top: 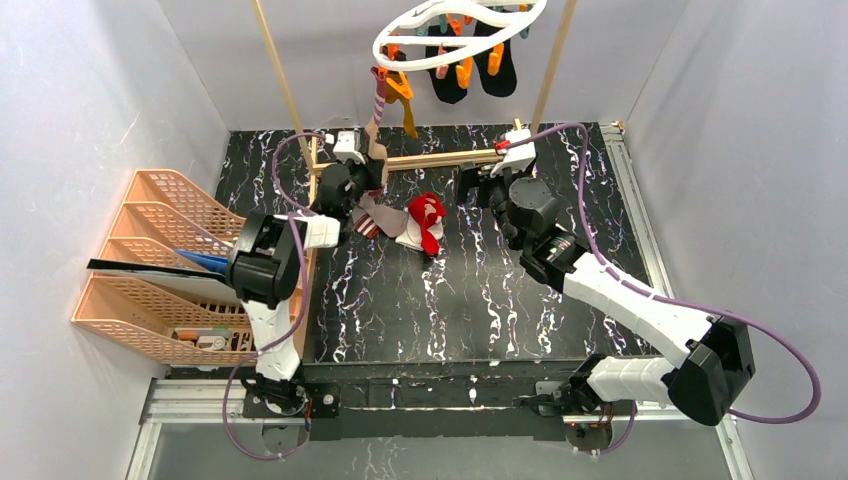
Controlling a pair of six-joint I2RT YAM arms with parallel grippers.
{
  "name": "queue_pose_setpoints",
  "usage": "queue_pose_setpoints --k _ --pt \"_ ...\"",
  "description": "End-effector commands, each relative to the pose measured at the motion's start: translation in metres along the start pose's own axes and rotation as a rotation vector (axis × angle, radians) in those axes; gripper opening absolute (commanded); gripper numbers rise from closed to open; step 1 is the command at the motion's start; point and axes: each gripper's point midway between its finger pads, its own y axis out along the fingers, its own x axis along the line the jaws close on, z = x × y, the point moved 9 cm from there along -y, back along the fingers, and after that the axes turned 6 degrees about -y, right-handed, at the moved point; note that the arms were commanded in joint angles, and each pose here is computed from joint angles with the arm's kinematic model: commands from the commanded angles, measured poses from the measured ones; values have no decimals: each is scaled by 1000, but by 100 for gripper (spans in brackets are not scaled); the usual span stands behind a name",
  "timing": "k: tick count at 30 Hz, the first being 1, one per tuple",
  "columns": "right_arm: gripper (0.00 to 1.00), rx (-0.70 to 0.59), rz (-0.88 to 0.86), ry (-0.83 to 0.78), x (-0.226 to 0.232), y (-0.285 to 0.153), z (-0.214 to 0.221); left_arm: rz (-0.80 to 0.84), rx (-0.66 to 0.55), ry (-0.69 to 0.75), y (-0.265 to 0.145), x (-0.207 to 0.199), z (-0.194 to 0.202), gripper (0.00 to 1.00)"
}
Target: Remove the socks clipped to the hanger
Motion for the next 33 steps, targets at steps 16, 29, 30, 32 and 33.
queue_pose_setpoints --k 16,29,30,32,33 --pt "96 -54 -148 80 16 2 -17 253 -189 120 -113 -115 -70 0" --pt "99 -185 -528 167 56 13 -46 250 -107 157 -161 -123 -46 0" --pt "99 -193 -569 182 59 17 -49 251 -102 158 -163 -123 -44 0" --pt "99 -211 -616 237 60 25 -56 258 -95 159 -166 -124 -42 0" --pt "99 -222 -617 262 60 30 -59 261 -90 158 -168 -124 -41 0"
